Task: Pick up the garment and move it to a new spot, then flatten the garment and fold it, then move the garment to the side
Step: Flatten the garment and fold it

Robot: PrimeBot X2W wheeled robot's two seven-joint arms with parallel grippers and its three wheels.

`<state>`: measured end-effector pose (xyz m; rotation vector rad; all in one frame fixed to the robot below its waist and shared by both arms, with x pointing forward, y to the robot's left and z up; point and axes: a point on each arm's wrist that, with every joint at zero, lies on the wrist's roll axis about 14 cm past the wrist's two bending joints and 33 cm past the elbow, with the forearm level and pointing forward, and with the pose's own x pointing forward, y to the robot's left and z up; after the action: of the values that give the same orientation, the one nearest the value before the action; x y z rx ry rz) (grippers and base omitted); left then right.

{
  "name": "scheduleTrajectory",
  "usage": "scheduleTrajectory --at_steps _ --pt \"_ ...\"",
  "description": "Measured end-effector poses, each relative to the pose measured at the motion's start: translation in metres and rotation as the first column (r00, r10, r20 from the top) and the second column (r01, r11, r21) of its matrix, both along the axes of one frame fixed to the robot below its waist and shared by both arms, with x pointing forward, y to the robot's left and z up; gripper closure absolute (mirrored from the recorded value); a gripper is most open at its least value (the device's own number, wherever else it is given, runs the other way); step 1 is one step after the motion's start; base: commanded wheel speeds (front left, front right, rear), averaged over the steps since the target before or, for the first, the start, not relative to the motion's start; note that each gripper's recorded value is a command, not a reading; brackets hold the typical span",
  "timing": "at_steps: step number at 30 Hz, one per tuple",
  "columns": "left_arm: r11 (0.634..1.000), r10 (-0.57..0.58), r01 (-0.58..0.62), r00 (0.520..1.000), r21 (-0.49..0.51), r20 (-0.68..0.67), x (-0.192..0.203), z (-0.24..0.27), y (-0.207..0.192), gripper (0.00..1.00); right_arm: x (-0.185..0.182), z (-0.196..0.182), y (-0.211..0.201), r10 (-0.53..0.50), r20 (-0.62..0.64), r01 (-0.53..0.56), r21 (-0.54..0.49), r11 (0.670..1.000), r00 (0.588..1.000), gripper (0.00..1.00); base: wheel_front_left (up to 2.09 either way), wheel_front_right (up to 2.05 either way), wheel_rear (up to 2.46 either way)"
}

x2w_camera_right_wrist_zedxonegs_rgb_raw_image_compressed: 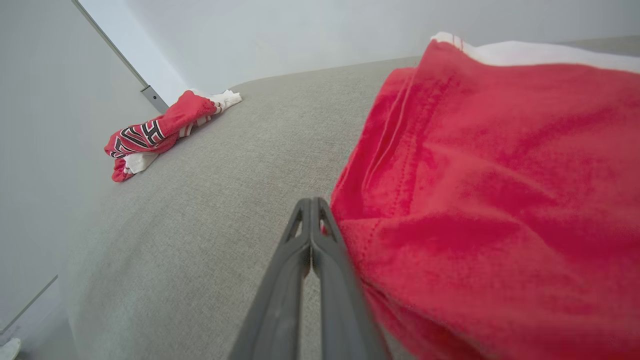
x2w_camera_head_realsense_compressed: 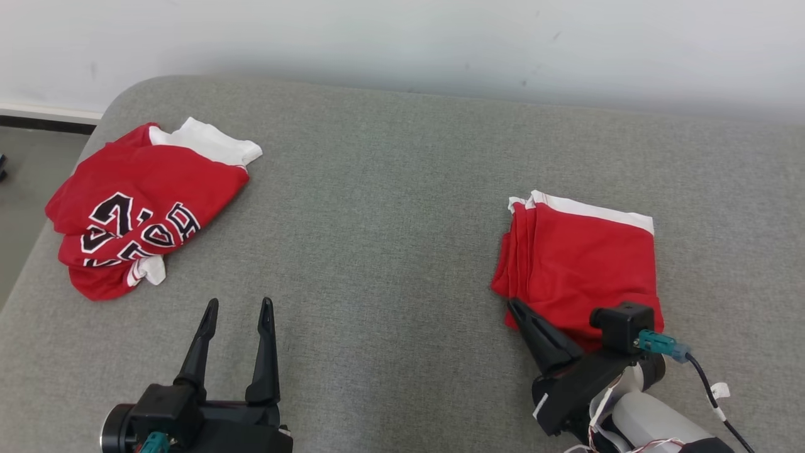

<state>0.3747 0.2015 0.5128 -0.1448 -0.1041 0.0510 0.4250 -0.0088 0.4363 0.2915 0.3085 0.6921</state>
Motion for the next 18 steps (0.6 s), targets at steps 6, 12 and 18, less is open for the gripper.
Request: scheduleTrajectory --at_steps 6,12,18 --pt "1.0 -0.015 0.015 1.0 -0.003 0.006 0.003 0.001 -0.005 0.0 0.01 0.032 -0.015 -0.079 0.082 0.074 0.072 0.995 0.994 1.0 0.0 0.0 0.0" --pt "0.999 -0.046 0.046 0.999 -0.001 0.008 0.008 0.001 -0.015 0.0 0.017 0.069 -0.057 -0.219 0.198 0.197 0.127 0.972 0.955 1.0 0.0 0.0 0.0" --pt "0.996 -0.093 0.093 0.995 0.012 0.022 0.015 0.005 -0.028 0.0 0.011 0.087 -0.119 -0.401 0.262 0.373 0.149 0.916 0.878 1.0 0.0 0.0 0.0"
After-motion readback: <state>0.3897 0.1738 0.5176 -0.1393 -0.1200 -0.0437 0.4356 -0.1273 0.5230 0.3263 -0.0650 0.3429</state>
